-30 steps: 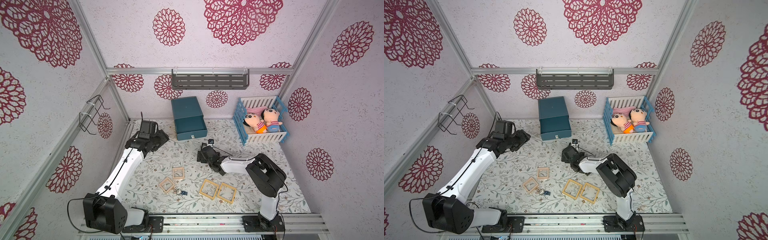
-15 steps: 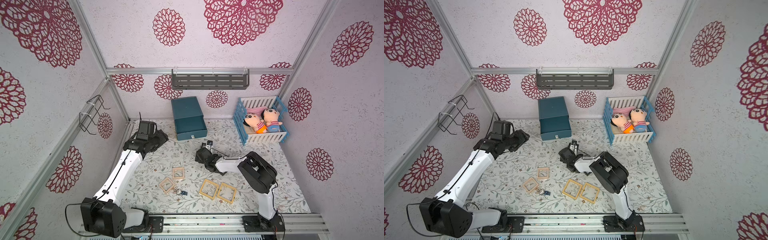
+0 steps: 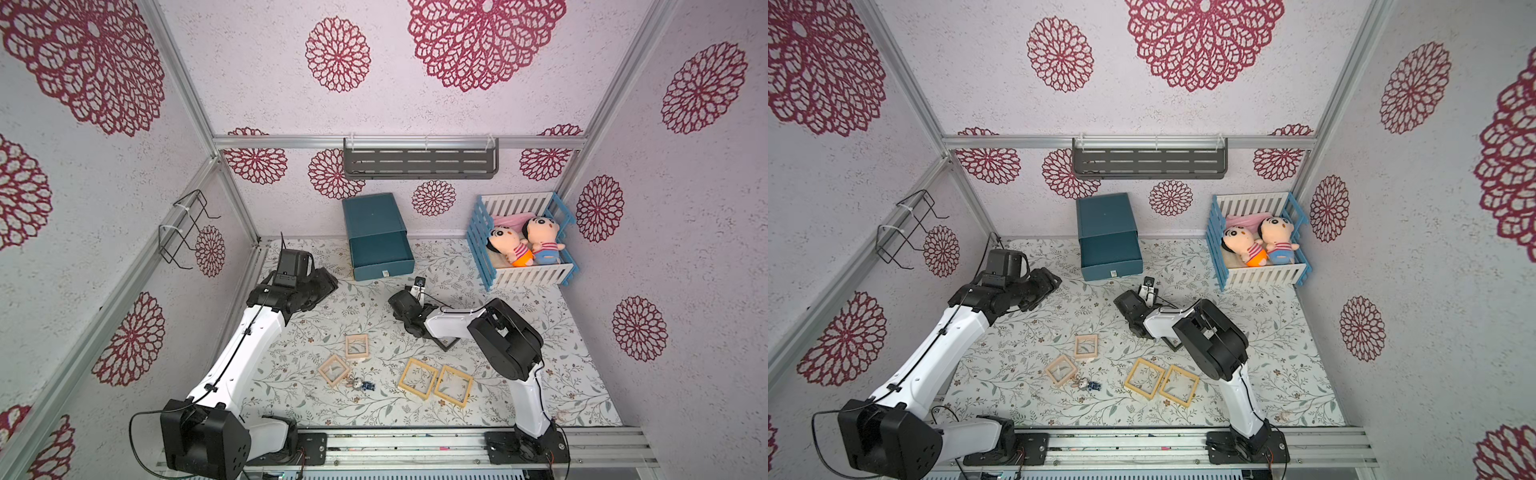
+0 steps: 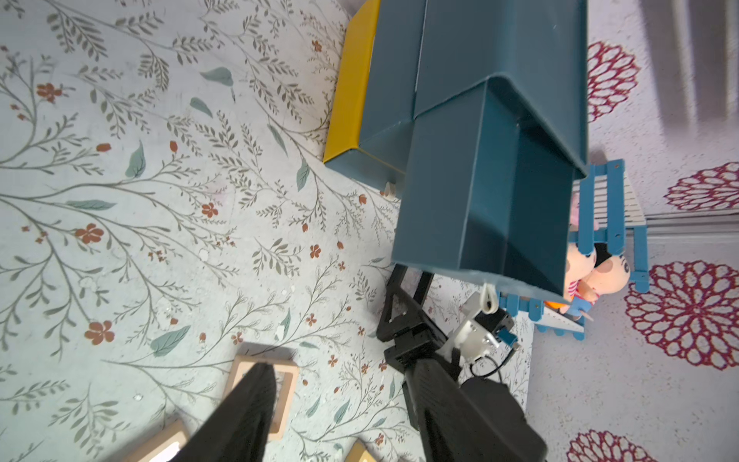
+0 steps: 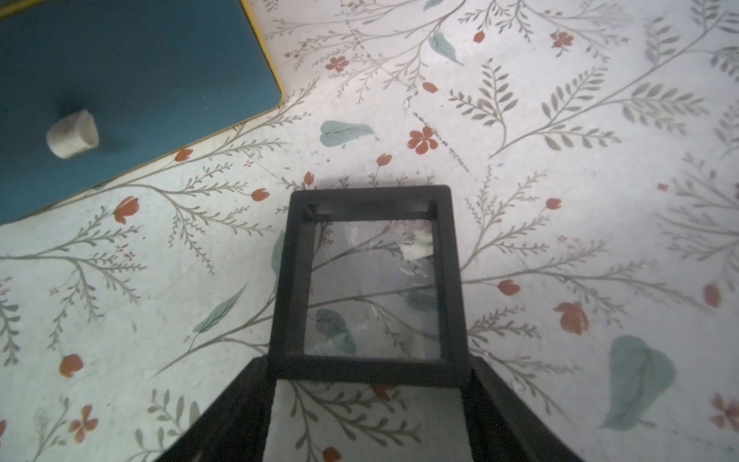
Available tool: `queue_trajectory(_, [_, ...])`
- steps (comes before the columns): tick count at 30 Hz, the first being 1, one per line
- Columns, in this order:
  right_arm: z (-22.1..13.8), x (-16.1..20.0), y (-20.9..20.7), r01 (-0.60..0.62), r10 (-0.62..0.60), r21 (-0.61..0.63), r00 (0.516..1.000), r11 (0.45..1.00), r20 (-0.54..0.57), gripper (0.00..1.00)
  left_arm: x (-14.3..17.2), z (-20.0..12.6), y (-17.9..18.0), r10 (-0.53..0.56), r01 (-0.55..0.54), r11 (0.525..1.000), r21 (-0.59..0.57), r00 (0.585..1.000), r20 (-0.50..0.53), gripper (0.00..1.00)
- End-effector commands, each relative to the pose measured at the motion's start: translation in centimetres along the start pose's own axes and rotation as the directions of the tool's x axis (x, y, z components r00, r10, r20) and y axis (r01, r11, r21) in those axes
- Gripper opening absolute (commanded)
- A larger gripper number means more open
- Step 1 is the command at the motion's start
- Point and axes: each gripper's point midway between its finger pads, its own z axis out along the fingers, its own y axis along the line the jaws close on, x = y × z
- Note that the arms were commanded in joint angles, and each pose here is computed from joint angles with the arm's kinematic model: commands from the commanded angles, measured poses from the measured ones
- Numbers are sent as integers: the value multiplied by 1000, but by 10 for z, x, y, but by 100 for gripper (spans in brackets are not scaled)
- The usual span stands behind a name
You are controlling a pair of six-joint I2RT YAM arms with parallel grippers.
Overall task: Place the brooch boxes into the drawer by color
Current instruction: Pick up the brooch box from the center of the board.
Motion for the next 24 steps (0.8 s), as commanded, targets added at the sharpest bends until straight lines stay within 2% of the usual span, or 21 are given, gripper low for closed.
queue_trajectory(1, [4,14,-15,27,-25,49,999,998,-43,64,17,2,-3,-8,13,995,102,998,-55,62])
queue_trajectory(9, [-6,2,-16,47,-47,26,999,999,-12,45,56,17,12,-26,51,975,216,993,-115,57])
queue_trajectory(15, [-24,-11,-21,71,-71,7,997,997,11,35,72,19,28,-23,47,974,222,994,-111,56])
queue_trajectory(24, [-57,-30,-30,73,-72,-32,997,997,32,31,76,22,35,-17,38,977,209,995,-100,55])
